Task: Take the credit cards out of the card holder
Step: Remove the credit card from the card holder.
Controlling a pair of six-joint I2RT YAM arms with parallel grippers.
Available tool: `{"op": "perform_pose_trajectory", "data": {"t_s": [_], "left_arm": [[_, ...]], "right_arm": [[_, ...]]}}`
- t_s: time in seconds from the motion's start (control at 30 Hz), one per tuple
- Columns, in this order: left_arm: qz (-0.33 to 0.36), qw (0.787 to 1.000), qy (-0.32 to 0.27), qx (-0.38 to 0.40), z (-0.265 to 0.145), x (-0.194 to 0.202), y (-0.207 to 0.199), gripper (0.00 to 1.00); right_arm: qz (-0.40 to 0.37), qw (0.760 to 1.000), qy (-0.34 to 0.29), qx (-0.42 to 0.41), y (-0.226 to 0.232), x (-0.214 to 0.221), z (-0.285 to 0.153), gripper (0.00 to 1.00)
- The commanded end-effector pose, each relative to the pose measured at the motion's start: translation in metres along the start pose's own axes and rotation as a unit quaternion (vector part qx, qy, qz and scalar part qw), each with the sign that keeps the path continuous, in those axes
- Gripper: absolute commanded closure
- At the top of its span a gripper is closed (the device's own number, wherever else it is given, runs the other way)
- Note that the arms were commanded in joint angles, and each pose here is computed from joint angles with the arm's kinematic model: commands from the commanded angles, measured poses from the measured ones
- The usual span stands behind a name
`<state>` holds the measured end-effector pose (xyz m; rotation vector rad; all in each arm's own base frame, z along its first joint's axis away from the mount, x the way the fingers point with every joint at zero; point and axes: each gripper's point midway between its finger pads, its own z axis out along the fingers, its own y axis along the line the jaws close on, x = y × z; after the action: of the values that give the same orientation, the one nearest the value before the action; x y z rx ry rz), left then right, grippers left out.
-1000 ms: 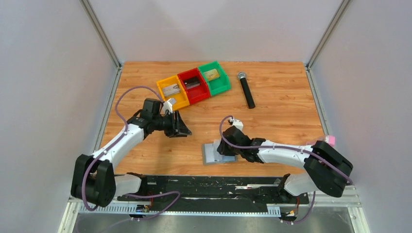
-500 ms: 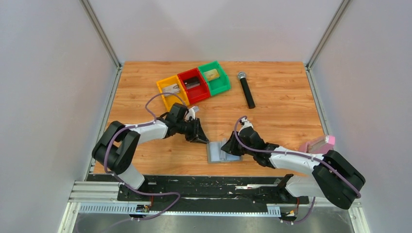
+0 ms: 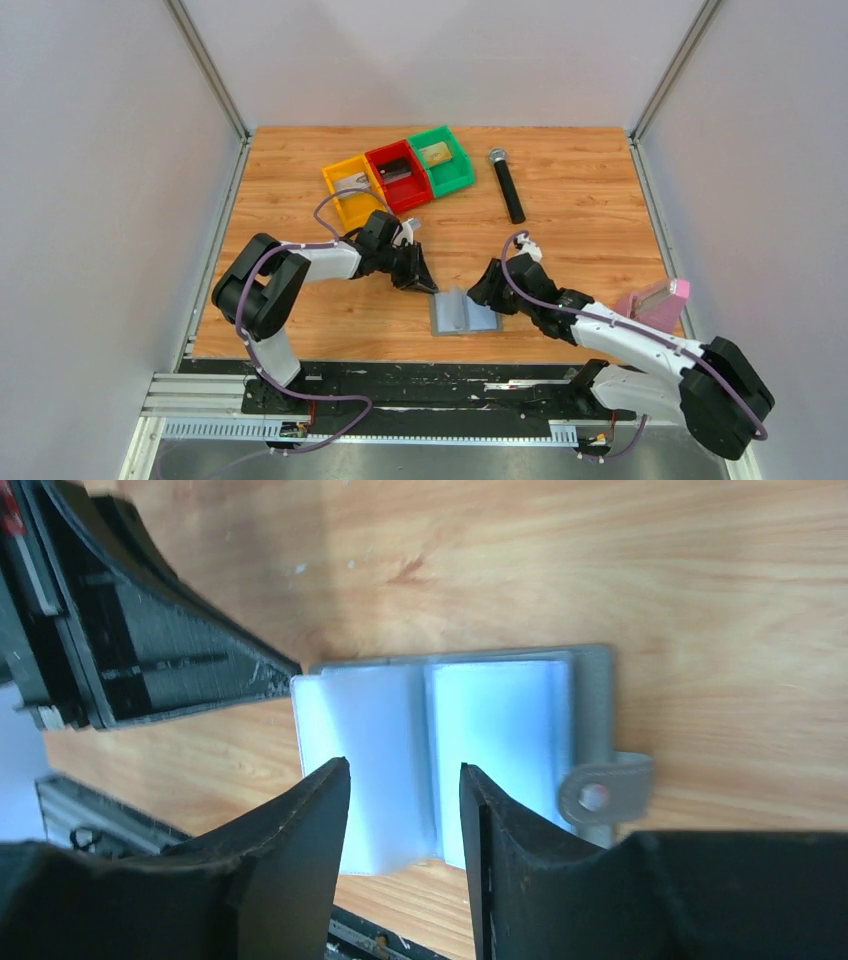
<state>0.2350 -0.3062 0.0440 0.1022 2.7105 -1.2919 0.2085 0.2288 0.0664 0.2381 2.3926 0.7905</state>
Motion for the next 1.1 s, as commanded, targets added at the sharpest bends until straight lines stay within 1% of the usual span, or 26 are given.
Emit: {"op": "perform_pose_trajectory", "data": {"t_s": [0.0, 0.13, 0.27, 0.33, 0.4, 0.5, 0.57, 0.6, 0.63, 0.67, 0.7, 0.83, 1.07], "left_arm": [[0.024, 1.0, -0.01, -0.006, 0.0, -0.007, -0.002, 0.77], [0.025, 1.0, -0.011, -0.011, -0.002, -0.003, 0.001, 0.77], [0.025, 1.0, -0.014, -0.005, -0.006, 0.002, 0.0, 0.76], [0.023, 1.0, -0.017, -0.007, -0.009, 0.003, 0.0, 0.76], [0.021, 0.999, -0.021, -0.022, -0.014, 0.005, 0.002, 0.76], [0.018, 0.998, -0.033, -0.055, -0.027, 0.007, 0.009, 0.75], [0.029, 0.995, -0.063, -0.073, -0.043, 0.001, 0.006, 0.75], [0.024, 0.993, -0.07, -0.095, -0.049, 0.0, 0.013, 0.74], [0.026, 0.991, -0.085, -0.098, -0.057, -0.003, 0.011, 0.74], [0.022, 0.99, -0.088, -0.11, -0.062, -0.002, 0.015, 0.74], [0.022, 0.988, -0.102, -0.111, -0.071, -0.006, 0.015, 0.74], [0.021, 0.985, -0.124, -0.116, -0.091, -0.007, 0.014, 0.73], [0.027, 0.984, -0.138, -0.112, -0.105, -0.006, 0.008, 0.72]], "right_arm": [[0.017, 0.992, -0.07, 0.1, -0.024, -0.036, -0.029, 0.53], [0.014, 0.991, -0.092, 0.098, -0.014, -0.052, -0.048, 0.54], [-0.015, 0.998, -0.066, 0.022, 0.029, -0.053, -0.052, 0.55], [-0.028, 0.998, -0.05, 0.016, 0.04, -0.048, -0.047, 0.51], [-0.034, 0.998, -0.035, 0.034, 0.042, -0.04, -0.038, 0.46], [-0.049, 0.997, -0.012, 0.057, 0.045, -0.025, -0.024, 0.41], [-0.065, 0.995, 0.004, 0.074, 0.046, -0.013, -0.013, 0.39], [-0.073, 0.994, 0.011, 0.085, 0.046, -0.008, -0.008, 0.37], [-0.081, 0.992, 0.019, 0.096, 0.044, -0.003, -0.004, 0.35], [-0.086, 0.99, 0.028, 0.108, 0.043, 0.001, 0.0, 0.33], [-0.093, 0.988, 0.035, 0.12, 0.041, 0.005, 0.004, 0.32], [-0.116, 0.982, 0.053, 0.138, 0.041, 0.018, 0.017, 0.29], [-0.145, 0.972, 0.071, 0.173, 0.029, 0.032, 0.032, 0.24]]}}
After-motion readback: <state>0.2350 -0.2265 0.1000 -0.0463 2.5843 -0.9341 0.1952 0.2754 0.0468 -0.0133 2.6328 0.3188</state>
